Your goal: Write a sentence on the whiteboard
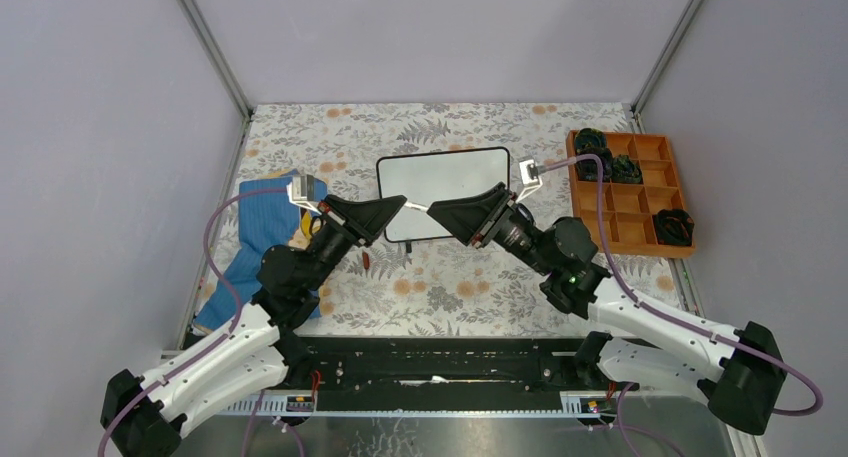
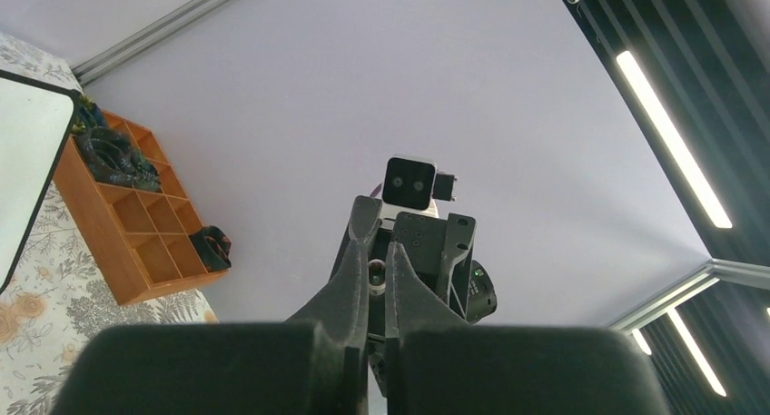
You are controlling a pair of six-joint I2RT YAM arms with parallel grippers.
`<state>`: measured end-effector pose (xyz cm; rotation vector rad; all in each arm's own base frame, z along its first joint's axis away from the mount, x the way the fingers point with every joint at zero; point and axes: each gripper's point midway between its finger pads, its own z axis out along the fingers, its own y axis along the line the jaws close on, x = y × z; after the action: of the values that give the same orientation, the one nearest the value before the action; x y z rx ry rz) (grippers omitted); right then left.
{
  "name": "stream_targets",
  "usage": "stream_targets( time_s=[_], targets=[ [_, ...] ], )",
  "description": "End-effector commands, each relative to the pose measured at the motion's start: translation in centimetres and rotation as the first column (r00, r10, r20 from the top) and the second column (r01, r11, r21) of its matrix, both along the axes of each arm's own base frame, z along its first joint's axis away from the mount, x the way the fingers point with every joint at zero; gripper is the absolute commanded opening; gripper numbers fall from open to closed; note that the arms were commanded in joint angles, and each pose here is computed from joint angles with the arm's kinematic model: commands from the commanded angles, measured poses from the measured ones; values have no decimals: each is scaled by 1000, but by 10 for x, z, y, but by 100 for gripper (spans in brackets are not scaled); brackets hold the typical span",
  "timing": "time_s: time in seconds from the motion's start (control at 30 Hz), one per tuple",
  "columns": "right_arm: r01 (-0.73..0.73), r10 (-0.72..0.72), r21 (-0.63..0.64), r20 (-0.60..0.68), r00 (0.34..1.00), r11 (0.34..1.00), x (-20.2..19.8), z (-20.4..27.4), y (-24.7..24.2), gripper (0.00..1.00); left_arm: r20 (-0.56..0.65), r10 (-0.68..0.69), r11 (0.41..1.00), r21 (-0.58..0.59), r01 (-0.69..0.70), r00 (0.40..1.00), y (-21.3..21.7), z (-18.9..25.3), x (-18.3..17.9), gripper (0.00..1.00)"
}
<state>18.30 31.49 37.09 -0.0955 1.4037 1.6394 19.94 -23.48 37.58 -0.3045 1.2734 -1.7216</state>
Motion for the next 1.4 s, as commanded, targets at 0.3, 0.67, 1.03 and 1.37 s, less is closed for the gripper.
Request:
stream_targets(
  time_s=[0.3, 0.67, 1.03, 1.37],
  targets=[
    [-41, 36, 86, 60, 998, 995, -10, 35, 0, 47, -5, 66, 995, -72, -66, 998, 12, 12, 4, 0],
    [-39, 35, 72, 53, 998, 997, -7, 33, 2, 39, -11, 52, 997, -53, -52, 999, 6, 7, 3, 0],
    [-17, 15, 69, 37, 999, 997, -3, 32, 1, 39, -9, 31, 999, -42, -31, 999, 1, 6, 1, 0],
    [-1, -1, 63, 33, 999, 998, -1, 30, -1, 39, -10, 34, 999, -34, -34, 999, 2, 4, 0, 0]
  ],
)
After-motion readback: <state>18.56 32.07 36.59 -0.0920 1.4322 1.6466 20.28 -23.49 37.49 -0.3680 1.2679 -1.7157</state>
